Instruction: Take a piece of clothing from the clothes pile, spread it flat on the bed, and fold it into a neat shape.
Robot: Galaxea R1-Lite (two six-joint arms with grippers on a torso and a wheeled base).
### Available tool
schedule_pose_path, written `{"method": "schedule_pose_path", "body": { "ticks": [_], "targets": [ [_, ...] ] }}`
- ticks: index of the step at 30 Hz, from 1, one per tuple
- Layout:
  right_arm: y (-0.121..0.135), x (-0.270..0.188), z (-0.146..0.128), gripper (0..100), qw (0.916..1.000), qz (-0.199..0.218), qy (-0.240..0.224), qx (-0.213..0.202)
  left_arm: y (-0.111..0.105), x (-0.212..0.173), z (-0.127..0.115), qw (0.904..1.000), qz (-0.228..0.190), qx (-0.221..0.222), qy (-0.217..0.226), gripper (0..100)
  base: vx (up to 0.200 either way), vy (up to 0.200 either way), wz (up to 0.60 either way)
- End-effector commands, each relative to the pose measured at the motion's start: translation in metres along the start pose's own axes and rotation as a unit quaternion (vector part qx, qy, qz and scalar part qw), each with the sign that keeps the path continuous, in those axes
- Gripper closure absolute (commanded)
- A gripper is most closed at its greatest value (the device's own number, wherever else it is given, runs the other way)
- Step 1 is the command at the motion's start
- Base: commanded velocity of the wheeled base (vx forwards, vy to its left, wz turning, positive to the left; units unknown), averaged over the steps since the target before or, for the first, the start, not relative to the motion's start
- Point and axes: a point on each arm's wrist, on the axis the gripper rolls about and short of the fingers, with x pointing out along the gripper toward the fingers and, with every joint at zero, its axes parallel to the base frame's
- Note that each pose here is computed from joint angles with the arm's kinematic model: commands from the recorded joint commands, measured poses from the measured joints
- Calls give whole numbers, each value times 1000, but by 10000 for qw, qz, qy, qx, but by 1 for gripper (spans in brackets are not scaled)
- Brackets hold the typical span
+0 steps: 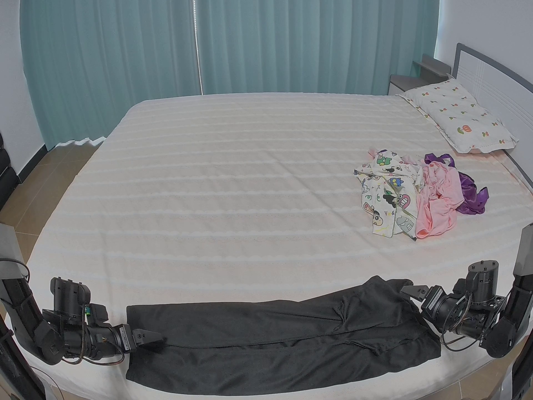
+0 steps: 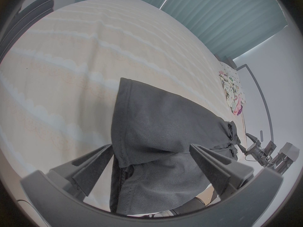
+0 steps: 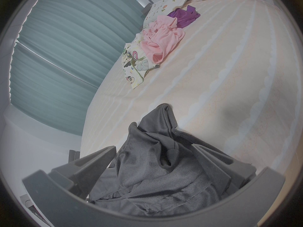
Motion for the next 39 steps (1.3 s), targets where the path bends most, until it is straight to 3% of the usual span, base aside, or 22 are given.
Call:
{"method": "schedule_pose_path", "body": {
  "ticks": [1, 22, 35, 36, 39],
  "targets": [
    [-3, -3, -3, 0, 10000, -72, 63, 5, -2, 2, 0, 10000, -32, 59, 34, 0, 0, 0, 0],
    [-2, -3, -3, 0, 9999, -49, 68, 121, -3, 3, 5, 9991, 304, 163, -254, 0, 0, 0, 0],
    [-2, -3, -3, 0, 9999, -48, 69, 126, -5, 13, 2, 9993, 296, 218, -9, 0, 0, 0, 0],
    [-2, -3, -3, 0, 9999, -48, 69, 126, -5, 13, 2, 9993, 296, 218, -9, 100, 0, 0, 0],
    [-2, -3, -3, 0, 9999, -48, 69, 126, -5, 12, 1, 9993, 299, 216, -2, 100, 0, 0, 0]
  ]
}}
